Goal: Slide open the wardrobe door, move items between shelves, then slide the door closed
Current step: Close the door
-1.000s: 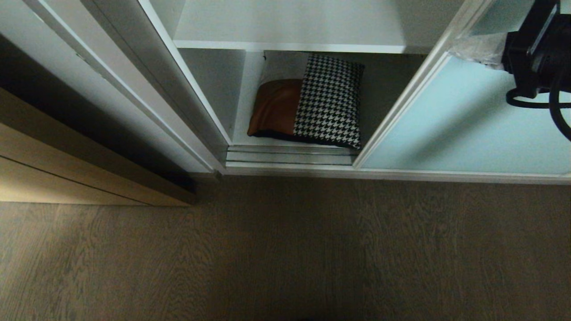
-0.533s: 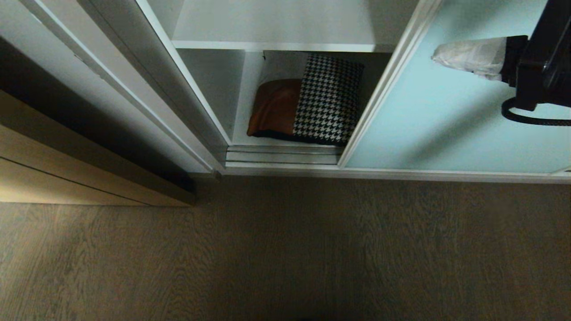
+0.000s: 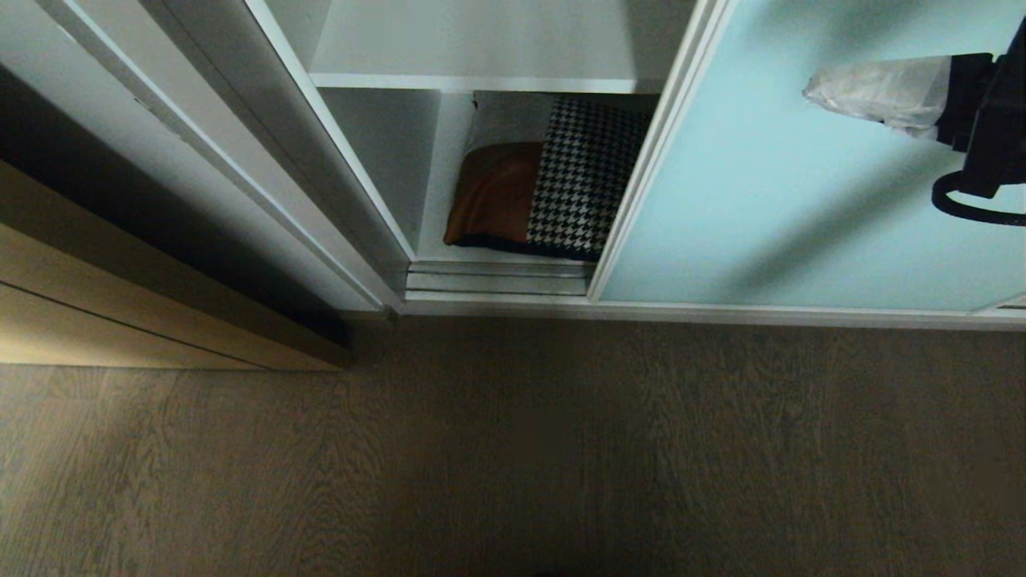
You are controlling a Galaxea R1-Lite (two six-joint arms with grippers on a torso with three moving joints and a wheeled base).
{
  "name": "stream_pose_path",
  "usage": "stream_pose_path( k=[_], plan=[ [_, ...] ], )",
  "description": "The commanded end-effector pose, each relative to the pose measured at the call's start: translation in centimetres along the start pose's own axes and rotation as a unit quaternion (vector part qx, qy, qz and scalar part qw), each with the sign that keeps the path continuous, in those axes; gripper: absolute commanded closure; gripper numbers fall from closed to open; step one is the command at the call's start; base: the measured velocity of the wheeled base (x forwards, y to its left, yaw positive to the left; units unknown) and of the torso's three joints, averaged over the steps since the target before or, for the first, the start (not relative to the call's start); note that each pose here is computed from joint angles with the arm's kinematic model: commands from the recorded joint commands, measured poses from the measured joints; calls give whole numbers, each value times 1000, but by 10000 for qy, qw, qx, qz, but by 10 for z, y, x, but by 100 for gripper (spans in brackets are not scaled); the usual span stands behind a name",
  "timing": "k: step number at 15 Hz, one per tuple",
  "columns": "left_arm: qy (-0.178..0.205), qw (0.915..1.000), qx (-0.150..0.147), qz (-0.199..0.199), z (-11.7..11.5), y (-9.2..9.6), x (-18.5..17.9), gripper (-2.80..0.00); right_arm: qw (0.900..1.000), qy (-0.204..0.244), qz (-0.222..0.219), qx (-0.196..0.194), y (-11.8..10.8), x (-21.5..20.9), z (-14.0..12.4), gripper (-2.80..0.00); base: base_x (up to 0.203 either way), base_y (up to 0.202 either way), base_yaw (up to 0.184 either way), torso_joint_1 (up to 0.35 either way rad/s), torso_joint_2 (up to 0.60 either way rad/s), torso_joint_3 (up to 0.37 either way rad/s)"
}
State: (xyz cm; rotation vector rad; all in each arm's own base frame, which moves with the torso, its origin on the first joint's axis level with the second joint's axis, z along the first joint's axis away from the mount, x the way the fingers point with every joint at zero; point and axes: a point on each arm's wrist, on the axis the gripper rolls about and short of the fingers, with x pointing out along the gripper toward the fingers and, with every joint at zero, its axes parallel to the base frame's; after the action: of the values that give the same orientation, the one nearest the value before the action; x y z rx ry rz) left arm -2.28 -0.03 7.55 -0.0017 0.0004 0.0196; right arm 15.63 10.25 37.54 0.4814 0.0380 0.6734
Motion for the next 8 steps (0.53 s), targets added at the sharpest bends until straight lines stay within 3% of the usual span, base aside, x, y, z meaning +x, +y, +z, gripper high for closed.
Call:
stream_pose_path(
  k=[1, 5, 8],
  plan=[
    [13, 10000, 1, 2, 0, 0, 0, 0, 10000, -21, 17, 10, 1, -5, 1, 0, 0, 0, 0, 0, 0, 0],
    [13, 10000, 1, 2, 0, 0, 0, 0, 9994, -319, -128, -62, 1, -37, 9, 0, 0, 0, 0, 0, 0, 0],
    [13, 10000, 1, 2, 0, 0, 0, 0, 9950, -590, -593, -539, -1, -72, 8, 0, 0, 0, 0, 0, 0, 0]
  ],
)
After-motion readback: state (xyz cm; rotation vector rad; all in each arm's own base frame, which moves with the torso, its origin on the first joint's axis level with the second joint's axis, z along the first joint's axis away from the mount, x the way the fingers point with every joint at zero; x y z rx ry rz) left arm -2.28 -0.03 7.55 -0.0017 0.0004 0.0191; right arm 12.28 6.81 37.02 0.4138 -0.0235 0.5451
